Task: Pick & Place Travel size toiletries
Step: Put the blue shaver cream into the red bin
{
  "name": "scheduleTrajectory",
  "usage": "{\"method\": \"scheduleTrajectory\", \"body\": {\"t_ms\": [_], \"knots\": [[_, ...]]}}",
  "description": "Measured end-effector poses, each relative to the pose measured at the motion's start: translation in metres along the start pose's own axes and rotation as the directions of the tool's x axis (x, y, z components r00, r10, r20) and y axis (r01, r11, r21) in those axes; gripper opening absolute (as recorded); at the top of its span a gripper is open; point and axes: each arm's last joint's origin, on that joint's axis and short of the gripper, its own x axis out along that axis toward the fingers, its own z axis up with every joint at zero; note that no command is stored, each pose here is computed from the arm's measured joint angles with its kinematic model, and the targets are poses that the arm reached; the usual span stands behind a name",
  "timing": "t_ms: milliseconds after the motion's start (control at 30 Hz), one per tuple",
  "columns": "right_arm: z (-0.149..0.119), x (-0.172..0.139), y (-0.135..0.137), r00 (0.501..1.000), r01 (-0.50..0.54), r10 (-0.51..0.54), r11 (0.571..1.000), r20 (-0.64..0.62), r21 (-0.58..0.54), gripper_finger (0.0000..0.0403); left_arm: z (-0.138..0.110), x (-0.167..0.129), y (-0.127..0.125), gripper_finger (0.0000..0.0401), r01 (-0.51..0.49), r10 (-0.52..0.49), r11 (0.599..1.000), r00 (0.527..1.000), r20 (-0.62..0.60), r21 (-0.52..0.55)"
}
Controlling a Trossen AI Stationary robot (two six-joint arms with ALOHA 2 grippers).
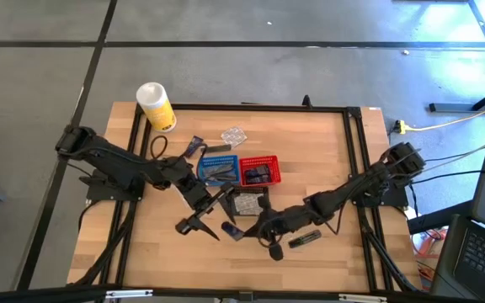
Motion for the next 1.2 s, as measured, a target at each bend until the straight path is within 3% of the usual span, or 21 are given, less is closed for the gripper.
{"method": "scheduleTrajectory", "body": {"t_ms": [367,900,1200], "knots": [[-0.003,-0.021,-0.031,0.930,0.312,-0.305,0.950,-0.206,0.002,0.0002,0.005,0.001,-0.009,0.0254,0.022,-0.022,1.000,1.000,-0.005,-0.017],[-0.001,-0.043,-0.087,0.786,0.478,-0.463,0.875,-0.410,-0.073,0.0002,0.005,0.001,-0.008,0.0253,0.013,-0.014,0.999,1.000,-0.005,-0.046],[0.038,-0.052,-0.103,0.698,0.511,-0.539,0.836,-0.471,-0.200,0.0002,0.005,0.001,-0.008,0.0253,0.013,-0.013,0.999,1.000,-0.004,-0.046]]}}
